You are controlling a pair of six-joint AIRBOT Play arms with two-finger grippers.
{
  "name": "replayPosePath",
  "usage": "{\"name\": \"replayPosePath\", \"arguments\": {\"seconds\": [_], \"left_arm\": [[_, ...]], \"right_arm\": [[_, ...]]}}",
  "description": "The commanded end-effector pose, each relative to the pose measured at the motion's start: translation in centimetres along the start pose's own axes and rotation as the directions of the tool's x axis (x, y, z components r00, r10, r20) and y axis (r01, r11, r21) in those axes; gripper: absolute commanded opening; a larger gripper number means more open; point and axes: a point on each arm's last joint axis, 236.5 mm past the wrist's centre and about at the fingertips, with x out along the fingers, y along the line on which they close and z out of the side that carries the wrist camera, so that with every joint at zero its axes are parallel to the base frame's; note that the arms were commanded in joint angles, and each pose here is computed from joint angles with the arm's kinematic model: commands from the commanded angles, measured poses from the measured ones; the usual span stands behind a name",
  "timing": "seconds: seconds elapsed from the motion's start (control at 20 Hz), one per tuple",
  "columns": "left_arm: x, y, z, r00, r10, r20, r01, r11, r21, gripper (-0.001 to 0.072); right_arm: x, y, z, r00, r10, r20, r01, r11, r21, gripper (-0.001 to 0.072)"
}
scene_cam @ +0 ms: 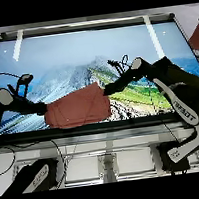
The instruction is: Fold the clothes and pants, and hang the long-sleeved shirts on hangers.
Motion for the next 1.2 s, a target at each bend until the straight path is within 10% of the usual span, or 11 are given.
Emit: {"name": "replayPosePath", "arguments": {"seconds": [0.0, 0.75, 1.15], "left_arm": [[-0.1, 0.6, 0.5, 1.0, 0.009, 0.026, -0.008, 0.999, -0.05, 0.0515], [-0.1, 0.6, 0.5, 1.0, 0.009, 0.027, -0.008, 0.999, -0.05, 0.0515], [-0.1, 0.6, 0.5, 1.0, 0.01, 0.026, -0.008, 0.999, -0.049, 0.0515]], "right_arm": [[3.4, -0.7, 0.4, 0.993, 0.116, 0.009, -0.116, 0.988, 0.098, 0.0695], [6.7, 2.1, 3.4, 0.968, 0.242, 0.071, -0.252, 0.947, 0.201, 0.0541], [9.1, 5.7, 3.0, 0.951, 0.306, 0.034, -0.306, 0.93, 0.205, 0.0009]]}}
